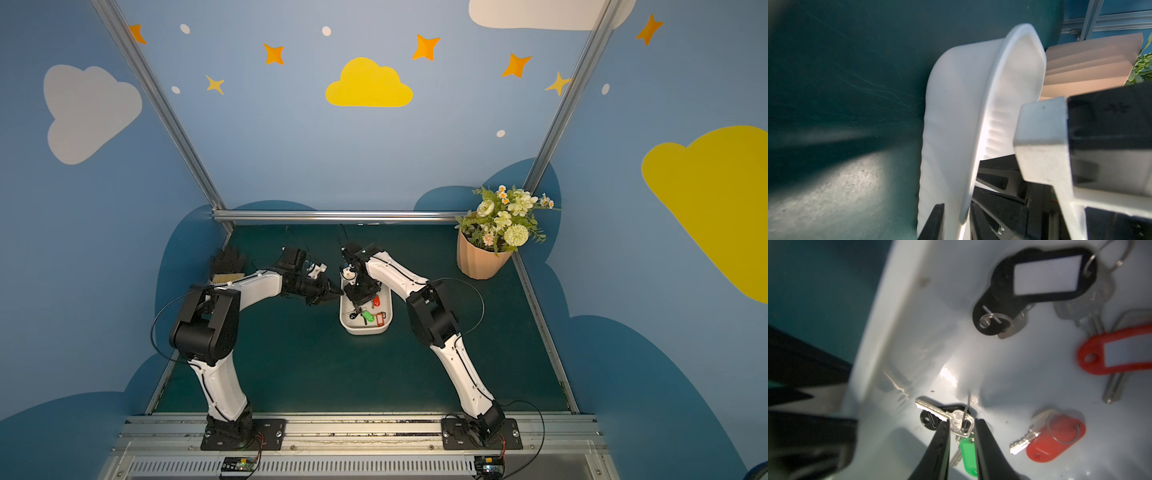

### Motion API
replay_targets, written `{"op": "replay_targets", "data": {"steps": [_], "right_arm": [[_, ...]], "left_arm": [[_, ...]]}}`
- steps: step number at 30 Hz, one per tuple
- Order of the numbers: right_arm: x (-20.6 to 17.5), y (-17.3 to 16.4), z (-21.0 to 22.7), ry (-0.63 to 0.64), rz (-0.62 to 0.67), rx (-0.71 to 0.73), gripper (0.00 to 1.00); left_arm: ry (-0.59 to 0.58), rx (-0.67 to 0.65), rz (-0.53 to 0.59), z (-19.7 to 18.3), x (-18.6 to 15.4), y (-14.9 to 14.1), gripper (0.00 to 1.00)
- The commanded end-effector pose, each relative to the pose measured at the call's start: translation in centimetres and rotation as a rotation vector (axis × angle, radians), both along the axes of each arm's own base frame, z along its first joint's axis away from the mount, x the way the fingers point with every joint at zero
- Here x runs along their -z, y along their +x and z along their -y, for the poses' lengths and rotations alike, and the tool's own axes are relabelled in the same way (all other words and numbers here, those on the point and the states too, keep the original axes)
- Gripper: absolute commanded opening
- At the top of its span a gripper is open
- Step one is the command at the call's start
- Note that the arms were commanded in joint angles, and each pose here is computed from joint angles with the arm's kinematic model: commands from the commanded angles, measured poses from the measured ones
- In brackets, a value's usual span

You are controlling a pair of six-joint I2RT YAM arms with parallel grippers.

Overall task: Take the keys out of the storage box
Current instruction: Pick up the key from the storage box.

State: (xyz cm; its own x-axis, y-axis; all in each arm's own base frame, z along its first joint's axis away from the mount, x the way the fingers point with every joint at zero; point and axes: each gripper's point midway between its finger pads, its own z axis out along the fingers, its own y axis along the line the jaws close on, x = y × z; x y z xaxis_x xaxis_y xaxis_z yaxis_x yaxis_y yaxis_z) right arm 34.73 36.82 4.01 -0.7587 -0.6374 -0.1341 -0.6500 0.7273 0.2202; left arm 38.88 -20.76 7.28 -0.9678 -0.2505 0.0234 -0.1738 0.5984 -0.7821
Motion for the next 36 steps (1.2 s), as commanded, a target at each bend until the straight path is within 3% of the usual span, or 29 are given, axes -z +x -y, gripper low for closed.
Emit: {"op": "replay_targets", "data": {"steps": [1, 8, 17, 27, 36], "right_arm": [[0.8, -0.2, 0.2, -0.014, -0.027, 0.0, 0.25], [1.2, -0.1, 0.3, -0.024, -0.032, 0.006, 0.19], [-0.3, 0.1, -0.2, 0.009, -0.014, 0.018, 0.0], [-6.1, 0.9, 0.4, 0.096, 0.045, 0.07, 0.0], [-11.8, 2.3, 3.1, 0.189, 0.097, 0.161, 0.0]], "left_arm": [[-0.01, 0.011, -0.017, 0.1, 0.4, -0.1, 0.27], [-0.017, 0.01, -0.015, 0.1, 0.3, 0.1, 0.26], [-0.01, 0.009, -0.004, 0.0, 0.0, 0.1, 0.29], [0.021, 0.004, 0.088, -0.9, -2.6, 0.3, 0.47], [0.095, -0.046, 0.249, -2.7, -6.0, 0.3, 0.58]]}}
